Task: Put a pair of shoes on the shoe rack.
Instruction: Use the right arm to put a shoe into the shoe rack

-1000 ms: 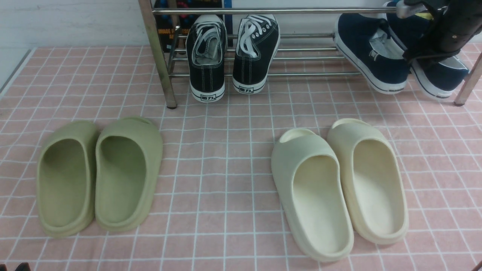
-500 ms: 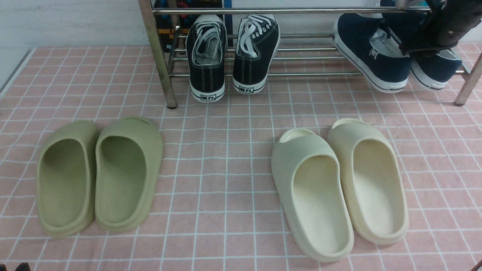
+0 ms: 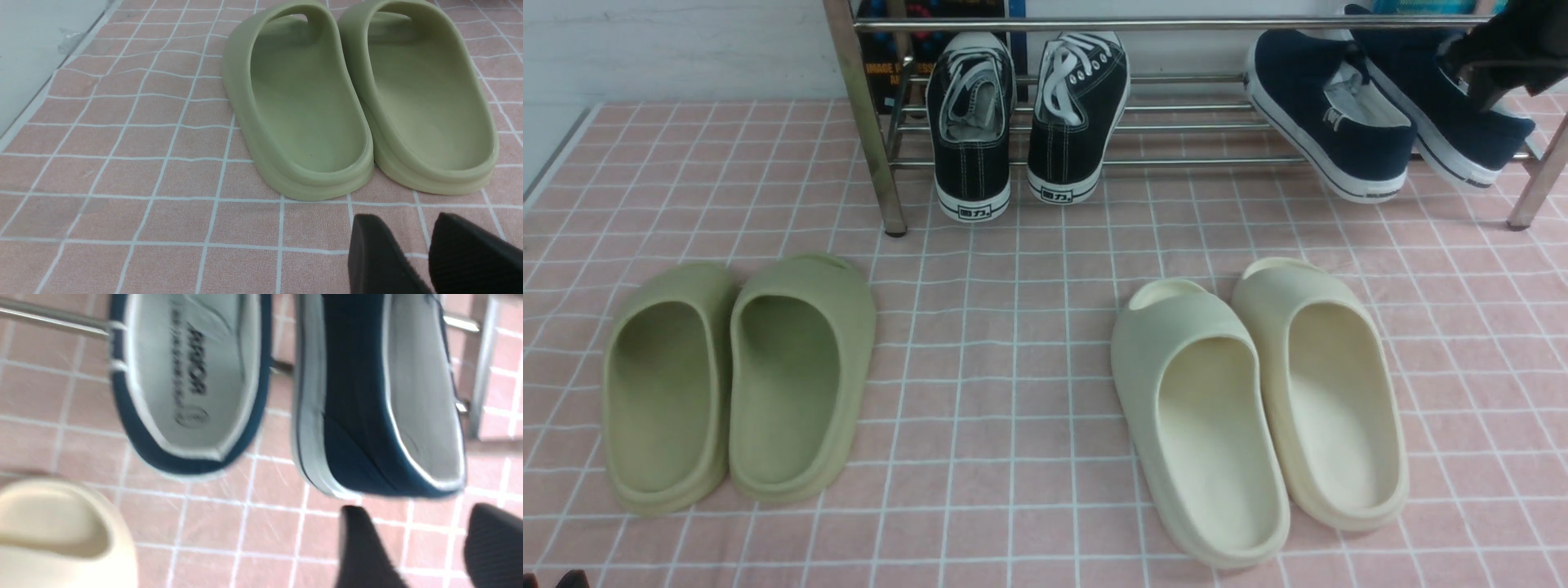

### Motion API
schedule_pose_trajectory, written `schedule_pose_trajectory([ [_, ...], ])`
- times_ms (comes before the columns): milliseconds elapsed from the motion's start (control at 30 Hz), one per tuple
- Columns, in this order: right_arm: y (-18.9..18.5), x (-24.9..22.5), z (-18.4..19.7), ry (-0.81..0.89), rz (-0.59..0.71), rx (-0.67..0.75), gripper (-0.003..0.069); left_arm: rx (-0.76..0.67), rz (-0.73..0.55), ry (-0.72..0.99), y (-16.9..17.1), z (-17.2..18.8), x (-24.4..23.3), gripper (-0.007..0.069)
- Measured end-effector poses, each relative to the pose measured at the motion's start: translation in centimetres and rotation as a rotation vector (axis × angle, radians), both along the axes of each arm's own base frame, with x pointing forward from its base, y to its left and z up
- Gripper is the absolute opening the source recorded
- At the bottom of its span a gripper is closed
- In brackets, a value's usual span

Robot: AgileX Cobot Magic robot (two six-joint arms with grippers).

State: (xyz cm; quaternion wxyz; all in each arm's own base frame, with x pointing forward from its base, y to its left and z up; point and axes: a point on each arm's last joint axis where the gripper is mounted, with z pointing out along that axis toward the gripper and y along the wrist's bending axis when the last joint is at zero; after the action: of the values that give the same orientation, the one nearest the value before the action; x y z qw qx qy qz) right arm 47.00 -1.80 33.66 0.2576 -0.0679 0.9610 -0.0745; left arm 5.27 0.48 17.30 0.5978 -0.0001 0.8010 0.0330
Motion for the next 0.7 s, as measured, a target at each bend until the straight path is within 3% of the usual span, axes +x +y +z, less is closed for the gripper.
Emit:
schedule_pose_trajectory([
  [267, -2.4, -2.5, -4.2, 0.191, -0.085, -0.012, -0.0008, 0.0, 0.0, 0.0, 0.0, 0.0, 0.0, 0.0239],
  [533, -3.1, -0.1, -8.5, 0.081, -0.154, 0.04, -0.0018, 0.0, 0.0, 0.0, 0.0, 0.0, 0.0, 0.0239],
  [700, 0.0, 0.9, -8.2, -0.01, -0.094, 0.073, -0.0017, 0.0, 0.0, 0.0, 0.0, 0.0, 0.0, 0.0239],
])
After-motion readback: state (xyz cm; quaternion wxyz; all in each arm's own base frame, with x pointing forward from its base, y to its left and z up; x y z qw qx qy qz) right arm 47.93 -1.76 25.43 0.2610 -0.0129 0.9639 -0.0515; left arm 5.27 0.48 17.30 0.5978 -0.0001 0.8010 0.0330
